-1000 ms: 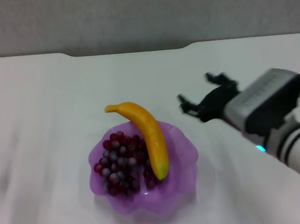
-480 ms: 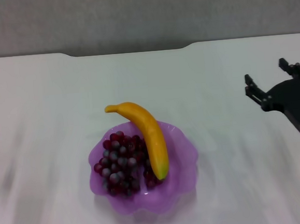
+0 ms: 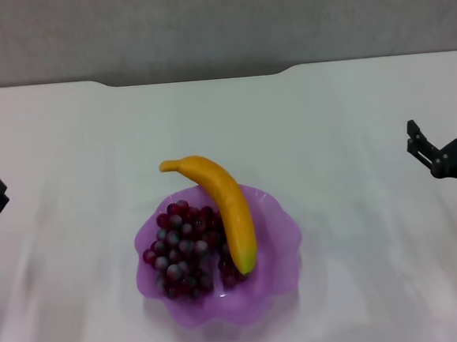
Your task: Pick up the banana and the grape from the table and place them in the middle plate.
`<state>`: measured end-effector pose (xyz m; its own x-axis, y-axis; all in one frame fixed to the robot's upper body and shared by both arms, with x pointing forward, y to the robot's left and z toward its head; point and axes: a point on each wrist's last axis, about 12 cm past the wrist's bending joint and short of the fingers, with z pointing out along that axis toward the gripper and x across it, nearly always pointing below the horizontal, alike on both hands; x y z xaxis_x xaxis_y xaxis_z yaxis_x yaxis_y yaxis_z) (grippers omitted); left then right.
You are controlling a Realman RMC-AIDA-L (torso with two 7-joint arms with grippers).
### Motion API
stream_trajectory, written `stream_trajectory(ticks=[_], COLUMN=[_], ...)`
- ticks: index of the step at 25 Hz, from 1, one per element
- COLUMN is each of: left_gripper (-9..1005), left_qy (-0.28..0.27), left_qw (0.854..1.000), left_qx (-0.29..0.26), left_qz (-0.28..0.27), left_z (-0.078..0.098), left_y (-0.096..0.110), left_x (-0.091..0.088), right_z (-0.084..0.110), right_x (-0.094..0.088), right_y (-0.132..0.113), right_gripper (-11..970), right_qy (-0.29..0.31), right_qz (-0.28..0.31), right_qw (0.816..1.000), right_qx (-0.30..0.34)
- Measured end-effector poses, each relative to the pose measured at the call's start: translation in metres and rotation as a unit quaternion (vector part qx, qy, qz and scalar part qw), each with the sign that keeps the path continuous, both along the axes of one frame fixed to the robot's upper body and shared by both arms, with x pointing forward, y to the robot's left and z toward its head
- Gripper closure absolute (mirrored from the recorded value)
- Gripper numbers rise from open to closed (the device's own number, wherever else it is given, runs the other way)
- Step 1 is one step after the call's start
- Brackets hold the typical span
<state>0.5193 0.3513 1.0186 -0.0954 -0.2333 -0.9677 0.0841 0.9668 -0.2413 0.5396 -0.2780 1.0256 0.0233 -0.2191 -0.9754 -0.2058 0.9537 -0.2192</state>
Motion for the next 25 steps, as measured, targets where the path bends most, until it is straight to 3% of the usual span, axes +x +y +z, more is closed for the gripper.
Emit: stream_trajectory(ticks=[12,25], left_gripper=[161,169], left_qy=[0.0,0.002], left_qw=[1.0,1.0], left_qx=[0.006,-0.003], left_qz=[-0.001,0.003], left_z=[-0.003,-0.003], left_y=[0.0,-0.001], left_x=[-0.006,-0.004], right_z=[-0.004,-0.004], right_x=[-0.008,-0.008], right_y=[-0.016,-0.018], right_gripper=[76,76], right_qy=[-0.002,0.002], right_qz=[-0.041,-0.043], right_qw=[0.999,0.998], right_qx=[0.019,0.041])
